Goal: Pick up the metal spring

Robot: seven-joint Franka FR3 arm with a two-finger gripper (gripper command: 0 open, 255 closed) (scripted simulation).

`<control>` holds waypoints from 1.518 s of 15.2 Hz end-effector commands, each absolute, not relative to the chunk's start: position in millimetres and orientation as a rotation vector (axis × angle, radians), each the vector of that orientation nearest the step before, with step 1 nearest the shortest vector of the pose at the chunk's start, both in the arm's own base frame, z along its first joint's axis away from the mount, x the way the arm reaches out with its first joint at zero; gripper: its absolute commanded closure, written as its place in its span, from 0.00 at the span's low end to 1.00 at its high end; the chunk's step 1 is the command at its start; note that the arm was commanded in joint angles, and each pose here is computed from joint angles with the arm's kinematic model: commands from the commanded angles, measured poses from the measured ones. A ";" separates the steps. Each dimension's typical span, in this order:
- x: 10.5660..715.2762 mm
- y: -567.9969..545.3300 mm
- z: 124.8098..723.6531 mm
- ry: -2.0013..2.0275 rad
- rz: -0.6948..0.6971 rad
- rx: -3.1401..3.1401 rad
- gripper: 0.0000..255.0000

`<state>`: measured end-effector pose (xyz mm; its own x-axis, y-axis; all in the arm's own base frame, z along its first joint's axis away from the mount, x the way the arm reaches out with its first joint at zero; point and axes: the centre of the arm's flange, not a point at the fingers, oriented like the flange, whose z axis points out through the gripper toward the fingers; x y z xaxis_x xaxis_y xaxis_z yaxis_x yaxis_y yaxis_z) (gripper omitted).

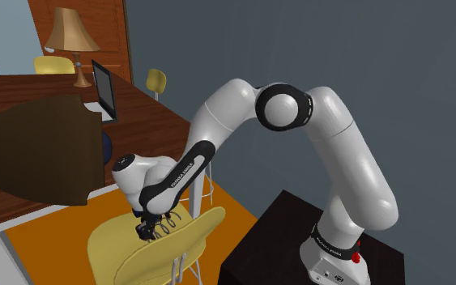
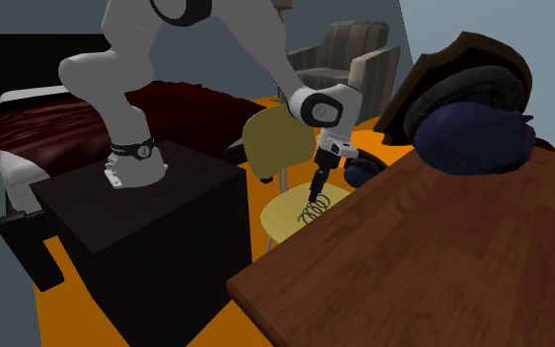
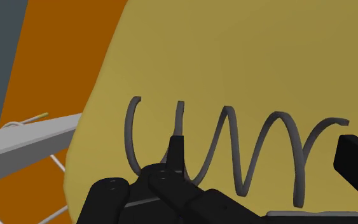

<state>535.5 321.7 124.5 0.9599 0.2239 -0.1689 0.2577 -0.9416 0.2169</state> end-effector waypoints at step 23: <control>535.5 321.2 131.0 0.359 -0.208 2.872 1.00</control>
